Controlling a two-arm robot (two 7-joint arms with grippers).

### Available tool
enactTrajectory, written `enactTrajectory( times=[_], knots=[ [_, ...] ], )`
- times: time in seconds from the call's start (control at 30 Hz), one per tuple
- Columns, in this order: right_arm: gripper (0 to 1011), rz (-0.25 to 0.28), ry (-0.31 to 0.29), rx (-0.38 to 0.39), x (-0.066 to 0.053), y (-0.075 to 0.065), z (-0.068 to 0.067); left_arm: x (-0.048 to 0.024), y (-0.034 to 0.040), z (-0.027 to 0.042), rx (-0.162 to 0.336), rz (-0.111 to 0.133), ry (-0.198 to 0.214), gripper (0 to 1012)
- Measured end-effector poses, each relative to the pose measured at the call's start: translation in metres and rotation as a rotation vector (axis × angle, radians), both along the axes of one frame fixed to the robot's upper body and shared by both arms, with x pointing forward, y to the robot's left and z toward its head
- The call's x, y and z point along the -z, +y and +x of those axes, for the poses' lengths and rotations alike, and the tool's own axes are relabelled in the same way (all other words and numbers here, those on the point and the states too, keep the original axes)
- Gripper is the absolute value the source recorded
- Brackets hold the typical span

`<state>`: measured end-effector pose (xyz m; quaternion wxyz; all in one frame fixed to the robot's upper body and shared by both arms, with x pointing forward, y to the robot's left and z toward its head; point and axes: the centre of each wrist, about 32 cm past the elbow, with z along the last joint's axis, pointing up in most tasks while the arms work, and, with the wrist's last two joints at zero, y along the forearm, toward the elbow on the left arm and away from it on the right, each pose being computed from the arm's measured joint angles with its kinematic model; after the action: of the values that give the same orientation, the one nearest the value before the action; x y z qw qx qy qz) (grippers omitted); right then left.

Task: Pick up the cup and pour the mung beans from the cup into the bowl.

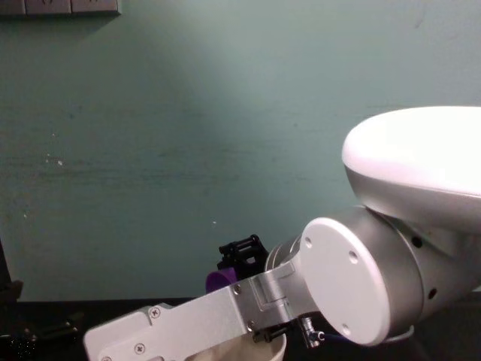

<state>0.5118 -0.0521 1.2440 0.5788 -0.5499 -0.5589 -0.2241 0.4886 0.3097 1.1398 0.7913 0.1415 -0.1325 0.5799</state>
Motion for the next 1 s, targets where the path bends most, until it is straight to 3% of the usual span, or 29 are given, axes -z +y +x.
enactTrajectory(
  times=[1.0],
  knots=[
    [721,-0.047,-0.031,-0.010,-0.0001,0.0037,-0.0041,0.0000,0.0000,0.0000,0.000,0.000,0.000,1000]
  ],
)
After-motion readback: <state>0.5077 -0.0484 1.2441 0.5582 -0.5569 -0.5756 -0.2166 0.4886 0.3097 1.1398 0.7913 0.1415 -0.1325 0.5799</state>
